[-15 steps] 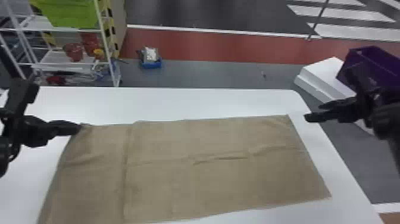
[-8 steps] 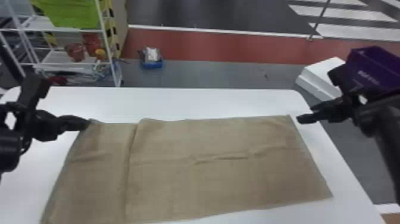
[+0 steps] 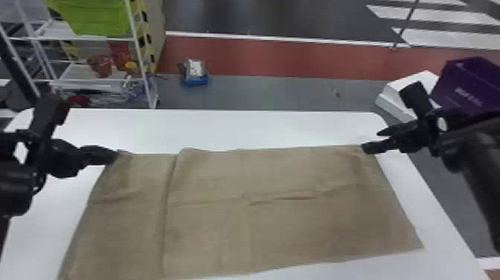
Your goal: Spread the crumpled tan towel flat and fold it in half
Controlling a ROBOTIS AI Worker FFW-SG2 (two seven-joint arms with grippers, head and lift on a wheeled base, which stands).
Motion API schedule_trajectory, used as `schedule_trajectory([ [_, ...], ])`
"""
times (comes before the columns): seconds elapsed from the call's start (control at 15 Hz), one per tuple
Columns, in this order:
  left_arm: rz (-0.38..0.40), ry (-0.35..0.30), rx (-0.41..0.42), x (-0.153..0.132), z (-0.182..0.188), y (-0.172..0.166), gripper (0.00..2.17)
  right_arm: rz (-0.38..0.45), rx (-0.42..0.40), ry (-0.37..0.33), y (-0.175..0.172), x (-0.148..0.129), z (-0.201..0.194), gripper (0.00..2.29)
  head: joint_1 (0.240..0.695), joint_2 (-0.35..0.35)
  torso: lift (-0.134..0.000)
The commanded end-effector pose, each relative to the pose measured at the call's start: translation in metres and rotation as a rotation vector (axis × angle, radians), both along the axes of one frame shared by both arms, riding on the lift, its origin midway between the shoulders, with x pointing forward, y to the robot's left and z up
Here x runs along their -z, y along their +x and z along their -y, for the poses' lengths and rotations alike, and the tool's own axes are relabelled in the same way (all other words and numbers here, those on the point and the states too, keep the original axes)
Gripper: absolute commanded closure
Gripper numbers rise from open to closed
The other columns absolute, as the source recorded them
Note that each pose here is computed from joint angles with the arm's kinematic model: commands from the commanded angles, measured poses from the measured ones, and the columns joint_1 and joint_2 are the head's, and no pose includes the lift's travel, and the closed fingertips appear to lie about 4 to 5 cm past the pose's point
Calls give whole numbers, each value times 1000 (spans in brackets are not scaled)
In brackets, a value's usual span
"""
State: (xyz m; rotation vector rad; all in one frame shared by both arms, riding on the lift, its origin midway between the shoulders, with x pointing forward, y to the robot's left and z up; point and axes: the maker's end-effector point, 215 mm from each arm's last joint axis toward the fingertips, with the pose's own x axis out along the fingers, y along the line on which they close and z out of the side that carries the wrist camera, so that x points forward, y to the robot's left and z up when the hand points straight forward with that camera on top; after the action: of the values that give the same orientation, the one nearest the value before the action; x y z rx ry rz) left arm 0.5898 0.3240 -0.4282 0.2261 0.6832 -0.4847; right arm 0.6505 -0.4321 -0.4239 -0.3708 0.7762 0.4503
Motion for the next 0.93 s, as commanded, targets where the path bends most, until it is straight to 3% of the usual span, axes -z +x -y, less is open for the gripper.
schedule_trajectory([
  [0.0,3,0,2,0,-1,0,1065,-26,-14,-20,-5,13,-5,340,695,-96,-124],
  [0.33,3,0,7,3,-3,-4,1065,-30,-22,-44,-9,27,-4,471,695,-90,-124],
  [0.87,1,11,4,4,-7,-5,1065,-4,-24,-29,-5,20,-3,589,695,-85,-124],
])
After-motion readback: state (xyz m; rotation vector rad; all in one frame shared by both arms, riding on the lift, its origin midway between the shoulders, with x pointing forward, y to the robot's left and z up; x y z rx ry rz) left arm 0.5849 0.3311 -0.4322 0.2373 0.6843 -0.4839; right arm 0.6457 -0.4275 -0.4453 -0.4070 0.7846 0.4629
